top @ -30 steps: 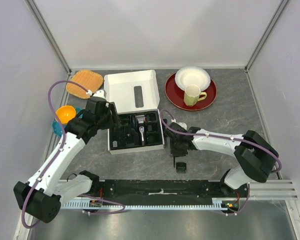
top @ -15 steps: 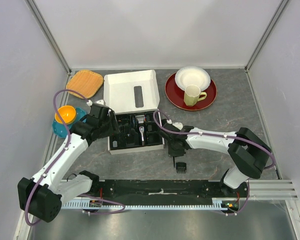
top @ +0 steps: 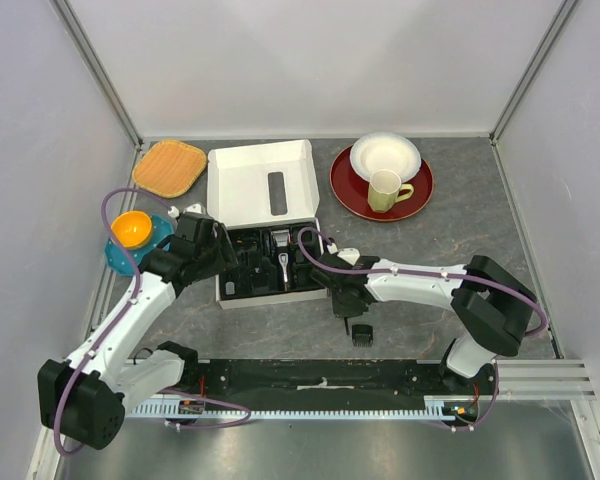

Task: Sort the hair-cutting tools

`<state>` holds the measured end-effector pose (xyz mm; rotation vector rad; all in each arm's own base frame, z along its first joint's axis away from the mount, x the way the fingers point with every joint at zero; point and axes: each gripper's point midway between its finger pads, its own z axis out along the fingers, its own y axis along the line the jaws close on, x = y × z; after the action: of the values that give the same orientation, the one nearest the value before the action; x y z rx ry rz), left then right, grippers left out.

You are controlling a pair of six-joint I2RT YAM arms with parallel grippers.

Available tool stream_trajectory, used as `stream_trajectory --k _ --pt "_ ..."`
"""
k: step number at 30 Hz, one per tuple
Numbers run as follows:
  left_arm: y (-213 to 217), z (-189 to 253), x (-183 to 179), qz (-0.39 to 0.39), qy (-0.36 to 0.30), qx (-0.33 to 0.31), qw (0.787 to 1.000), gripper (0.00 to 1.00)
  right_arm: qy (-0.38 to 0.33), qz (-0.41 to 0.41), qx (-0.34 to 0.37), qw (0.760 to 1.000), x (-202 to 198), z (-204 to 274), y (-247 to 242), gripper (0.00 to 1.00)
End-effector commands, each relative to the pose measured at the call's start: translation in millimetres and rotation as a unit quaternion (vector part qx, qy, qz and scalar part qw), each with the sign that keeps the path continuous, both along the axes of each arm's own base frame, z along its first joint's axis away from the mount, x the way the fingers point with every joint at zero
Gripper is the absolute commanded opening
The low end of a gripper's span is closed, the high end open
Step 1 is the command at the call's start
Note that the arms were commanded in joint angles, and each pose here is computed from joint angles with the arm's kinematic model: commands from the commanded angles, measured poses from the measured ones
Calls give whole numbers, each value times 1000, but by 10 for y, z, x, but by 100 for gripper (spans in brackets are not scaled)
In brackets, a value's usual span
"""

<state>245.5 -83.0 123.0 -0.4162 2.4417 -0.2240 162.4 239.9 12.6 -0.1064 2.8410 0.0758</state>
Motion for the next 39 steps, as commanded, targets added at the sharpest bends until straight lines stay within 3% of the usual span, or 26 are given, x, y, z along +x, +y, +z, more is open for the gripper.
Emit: stream_trajectory --k 1,7,12,33,39 --pt "-8 28 115 39 -26 -28 998 76 5 -6 -49 999 -63 -114 -151 22" --pt "59 -121 128 57 -17 -13 998 77 -6 -3 -68 998 -17 -120 -197 13" --pt "70 -199 138 60 -12 -8 998 77 -18 -5 -67 998 33 -79 -185 0" --pt "121 -316 258 63 -3 23 998 76 -150 -22 20 988 439 802 -48 0" --pt "-62 -396 236 31 11 -14 999 74 -168 -16 38 985 498 965 -70 0"
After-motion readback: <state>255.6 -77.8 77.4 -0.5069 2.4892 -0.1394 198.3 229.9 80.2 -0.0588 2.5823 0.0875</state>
